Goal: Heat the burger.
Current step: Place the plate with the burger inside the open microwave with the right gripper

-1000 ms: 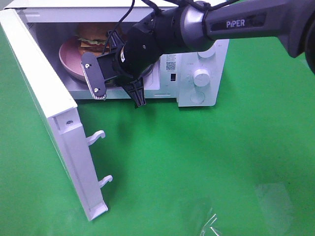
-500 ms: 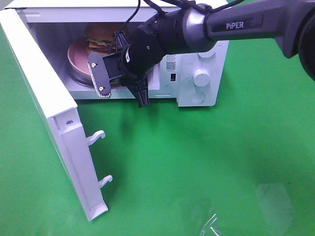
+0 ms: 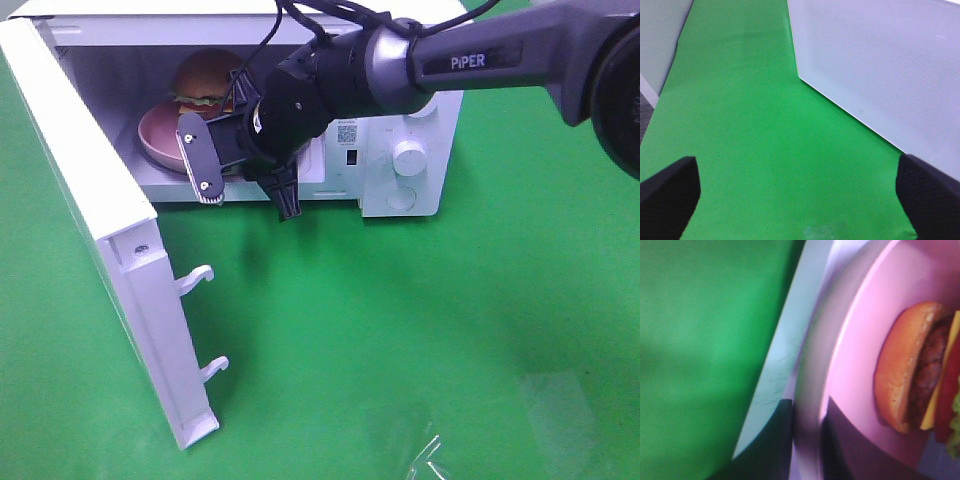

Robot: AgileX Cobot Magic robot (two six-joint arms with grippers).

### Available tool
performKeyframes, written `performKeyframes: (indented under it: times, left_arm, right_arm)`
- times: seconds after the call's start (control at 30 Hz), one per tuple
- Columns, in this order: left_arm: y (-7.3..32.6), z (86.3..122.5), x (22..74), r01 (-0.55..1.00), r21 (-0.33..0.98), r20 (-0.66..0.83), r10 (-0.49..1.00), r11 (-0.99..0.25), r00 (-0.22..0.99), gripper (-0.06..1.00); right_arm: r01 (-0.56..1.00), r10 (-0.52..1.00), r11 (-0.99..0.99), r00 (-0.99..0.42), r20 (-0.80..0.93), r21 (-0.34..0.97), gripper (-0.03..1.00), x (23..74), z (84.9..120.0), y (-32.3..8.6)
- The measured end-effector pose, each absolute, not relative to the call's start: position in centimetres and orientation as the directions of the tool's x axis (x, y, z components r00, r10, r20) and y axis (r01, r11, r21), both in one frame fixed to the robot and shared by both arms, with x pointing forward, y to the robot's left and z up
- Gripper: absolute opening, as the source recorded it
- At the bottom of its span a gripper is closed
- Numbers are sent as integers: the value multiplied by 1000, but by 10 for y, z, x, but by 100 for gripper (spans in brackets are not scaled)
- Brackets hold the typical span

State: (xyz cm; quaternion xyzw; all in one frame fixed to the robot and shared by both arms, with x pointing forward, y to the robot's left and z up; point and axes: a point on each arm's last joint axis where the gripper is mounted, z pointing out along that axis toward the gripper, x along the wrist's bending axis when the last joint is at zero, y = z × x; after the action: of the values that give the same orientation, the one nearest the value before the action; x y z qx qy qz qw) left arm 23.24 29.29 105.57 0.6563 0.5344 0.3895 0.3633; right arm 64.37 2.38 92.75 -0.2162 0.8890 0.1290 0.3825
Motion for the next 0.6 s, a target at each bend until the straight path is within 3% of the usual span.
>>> performKeyframes:
  times: [0.37, 0.6]
  left_arm:
    - [293, 1056, 232, 418, 893, 123, 984, -165, 125, 99]
    - [293, 1056, 232, 418, 893, 123, 984, -165, 125, 99]
  right_arm:
    - [-496, -267, 865, -582, -768, 75, 35, 646, 934, 26]
    - [-474, -242, 875, -602, -761, 98, 38, 646, 934, 26]
